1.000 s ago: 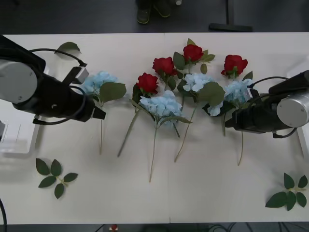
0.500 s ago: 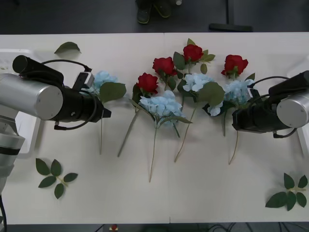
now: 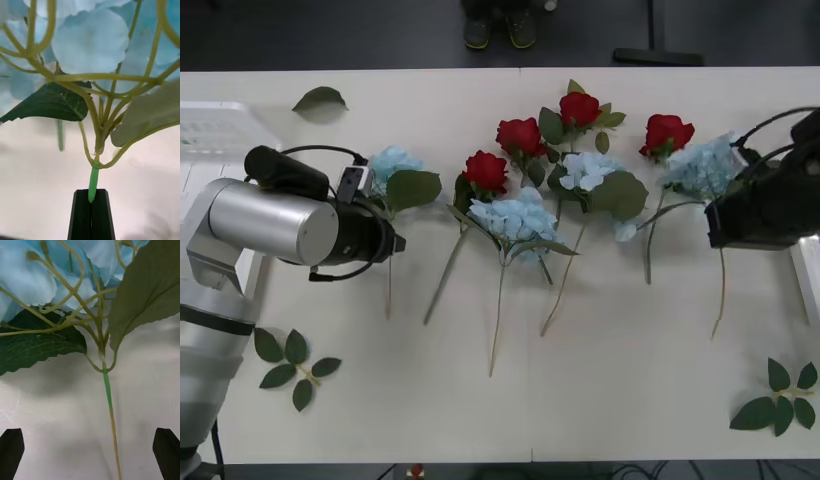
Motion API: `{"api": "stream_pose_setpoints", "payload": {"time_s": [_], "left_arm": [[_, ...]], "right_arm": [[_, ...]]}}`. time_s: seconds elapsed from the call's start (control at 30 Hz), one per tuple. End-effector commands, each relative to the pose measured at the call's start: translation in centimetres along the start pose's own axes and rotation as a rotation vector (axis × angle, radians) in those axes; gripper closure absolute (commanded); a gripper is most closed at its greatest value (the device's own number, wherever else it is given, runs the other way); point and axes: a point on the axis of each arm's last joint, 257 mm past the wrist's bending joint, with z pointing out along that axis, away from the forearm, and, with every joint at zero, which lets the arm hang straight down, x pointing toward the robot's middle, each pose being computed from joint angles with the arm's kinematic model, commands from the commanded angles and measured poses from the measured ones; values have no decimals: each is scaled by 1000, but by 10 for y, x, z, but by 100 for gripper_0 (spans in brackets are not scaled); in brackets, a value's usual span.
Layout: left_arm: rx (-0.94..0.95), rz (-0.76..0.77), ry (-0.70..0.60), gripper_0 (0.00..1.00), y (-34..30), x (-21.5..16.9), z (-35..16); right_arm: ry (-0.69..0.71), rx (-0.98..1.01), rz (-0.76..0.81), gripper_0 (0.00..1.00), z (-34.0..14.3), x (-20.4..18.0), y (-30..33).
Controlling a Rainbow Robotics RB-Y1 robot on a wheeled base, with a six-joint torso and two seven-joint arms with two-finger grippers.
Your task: Place the red flowers into the right box and the blue flowers into the left box. If a person shows an open palm, hand one flower to the person first, then continue sorting.
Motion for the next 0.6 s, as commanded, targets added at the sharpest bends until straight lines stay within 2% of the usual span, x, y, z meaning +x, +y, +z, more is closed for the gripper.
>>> {"api": "stream_pose_setpoints", "payload": {"time_s": [0.03, 0.3, 0.47, 0.6], "left_arm": [[-23, -47, -21, 0, -8, -4, 3], [-99, 2, -12, 0, -10, 4, 11], [-135, 3, -2, 0, -3, 10, 18], [-144, 3, 4, 0, -1, 15, 23]], "right_arm": [[-44, -6, -71, 100, -64, -24, 14], [-124, -185, -201, 100, -136, -40, 74], [-297, -395, -254, 100, -175, -68, 139], [-487, -554, -273, 100, -204, -100, 192]]}}
